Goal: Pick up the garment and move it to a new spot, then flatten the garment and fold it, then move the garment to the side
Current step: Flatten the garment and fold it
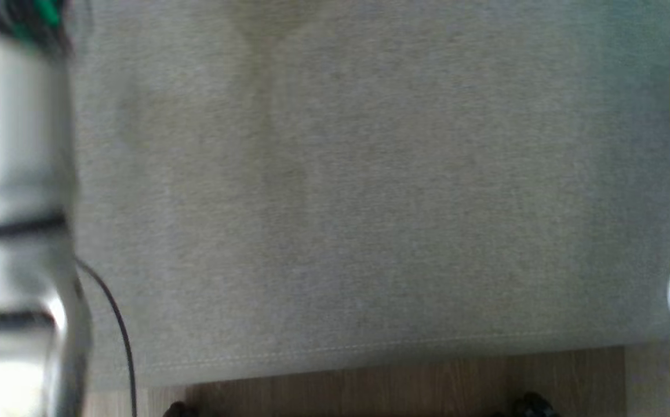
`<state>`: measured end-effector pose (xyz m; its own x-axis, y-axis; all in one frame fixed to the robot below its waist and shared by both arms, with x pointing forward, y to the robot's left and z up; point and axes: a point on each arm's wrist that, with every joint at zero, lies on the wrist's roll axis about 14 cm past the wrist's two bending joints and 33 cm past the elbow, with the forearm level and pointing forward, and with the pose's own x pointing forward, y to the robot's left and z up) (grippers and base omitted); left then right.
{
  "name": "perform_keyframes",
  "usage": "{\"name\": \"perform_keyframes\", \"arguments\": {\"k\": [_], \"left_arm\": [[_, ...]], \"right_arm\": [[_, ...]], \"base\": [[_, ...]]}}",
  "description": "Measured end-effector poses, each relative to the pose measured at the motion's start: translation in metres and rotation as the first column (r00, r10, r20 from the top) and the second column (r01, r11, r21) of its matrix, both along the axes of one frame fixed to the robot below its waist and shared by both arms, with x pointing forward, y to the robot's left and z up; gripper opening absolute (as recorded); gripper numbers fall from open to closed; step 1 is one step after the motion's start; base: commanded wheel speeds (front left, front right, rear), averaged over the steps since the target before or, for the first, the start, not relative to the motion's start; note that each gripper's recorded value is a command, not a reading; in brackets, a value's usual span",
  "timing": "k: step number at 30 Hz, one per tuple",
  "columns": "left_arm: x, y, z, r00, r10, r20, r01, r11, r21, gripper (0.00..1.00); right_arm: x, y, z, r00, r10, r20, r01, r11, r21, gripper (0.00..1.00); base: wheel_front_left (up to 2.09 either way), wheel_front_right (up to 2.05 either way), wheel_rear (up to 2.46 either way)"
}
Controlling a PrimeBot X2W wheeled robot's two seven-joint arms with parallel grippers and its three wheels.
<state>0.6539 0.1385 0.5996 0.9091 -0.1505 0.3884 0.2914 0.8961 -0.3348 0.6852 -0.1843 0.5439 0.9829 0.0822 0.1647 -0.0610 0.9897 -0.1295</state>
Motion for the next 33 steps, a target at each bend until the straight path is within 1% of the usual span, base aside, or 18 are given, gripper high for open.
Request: {"name": "perform_keyframes", "arguments": {"k": [2, 5, 9, 13, 16, 20, 24, 29, 33], "left_arm": [[-0.021, 0.007, -0.035, 0.996, 0.0, -0.085, -0.003, 1.0, -0.031, 0.0], [-0.058, 0.017, -0.065, 0.986, -0.003, -0.168, -0.009, 0.997, -0.073, 0.0], [-0.112, 0.025, -0.098, 0.96, -0.011, -0.278, -0.027, 0.991, -0.133, 0.0], [-0.175, 0.036, -0.141, 0.904, -0.003, -0.427, -0.073, 0.984, -0.163, 0.0], [-0.211, 0.041, -0.154, 0.875, 0.014, -0.484, -0.12, 0.975, -0.189, 0.0], [-0.238, 0.046, -0.157, 0.855, 0.035, -0.518, -0.162, 0.966, -0.202, 0.0], [-0.258, 0.047, -0.157, 0.838, 0.05, -0.543, -0.192, 0.959, -0.208, 0.0], [-0.278, 0.047, -0.16, 0.805, 0.06, -0.59, -0.226, 0.951, -0.213, 0.0], [-0.285, 0.04, -0.155, 0.791, 0.031, -0.611, -0.236, 0.937, -0.258, 0.0]], "right_arm": [[-0.012, 0.003, -0.034, 0.996, 0.007, -0.083, -0.004, 0.999, 0.034, 0.0], [-0.038, 0.004, -0.069, 0.983, 0.013, -0.182, 0.003, 0.997, 0.083, 0.0], [-0.08, -0.007, -0.093, 0.964, 0.0, -0.265, 0.037, 0.99, 0.133, 0.0], [-0.128, -0.017, -0.113, 0.939, -0.01, -0.342, 0.066, 0.986, 0.153, 0.0], [-0.162, -0.024, -0.119, 0.93, -0.021, -0.367, 0.088, 0.982, 0.167, 0.0], [-0.198, -0.028, -0.119, 0.923, -0.032, -0.384, 0.108, 0.978, 0.179, 0.0], [-0.227, -0.033, -0.119, 0.913, -0.051, -0.404, 0.134, 0.974, 0.182, 0.0], [-0.259, -0.035, -0.117, 0.892, -0.067, -0.448, 0.161, 0.972, 0.174, 0.0], [-0.268, -0.04, -0.107, 0.889, -0.083, -0.45, 0.177, 0.969, 0.17, 0.0]], "base": [[0.0, 0.0, 0.0], [0.0, 0.0, 0.0], [0.0, 0.0, 0.0], [0.0, 0.0, 0.0], [0.0, 0.0, 0.0], [0.0, 0.0, 0.0], [0.0, 0.0, 0.0], [0.0, 0.0, 0.0], [0.0, 0.0, 0.0]]}}
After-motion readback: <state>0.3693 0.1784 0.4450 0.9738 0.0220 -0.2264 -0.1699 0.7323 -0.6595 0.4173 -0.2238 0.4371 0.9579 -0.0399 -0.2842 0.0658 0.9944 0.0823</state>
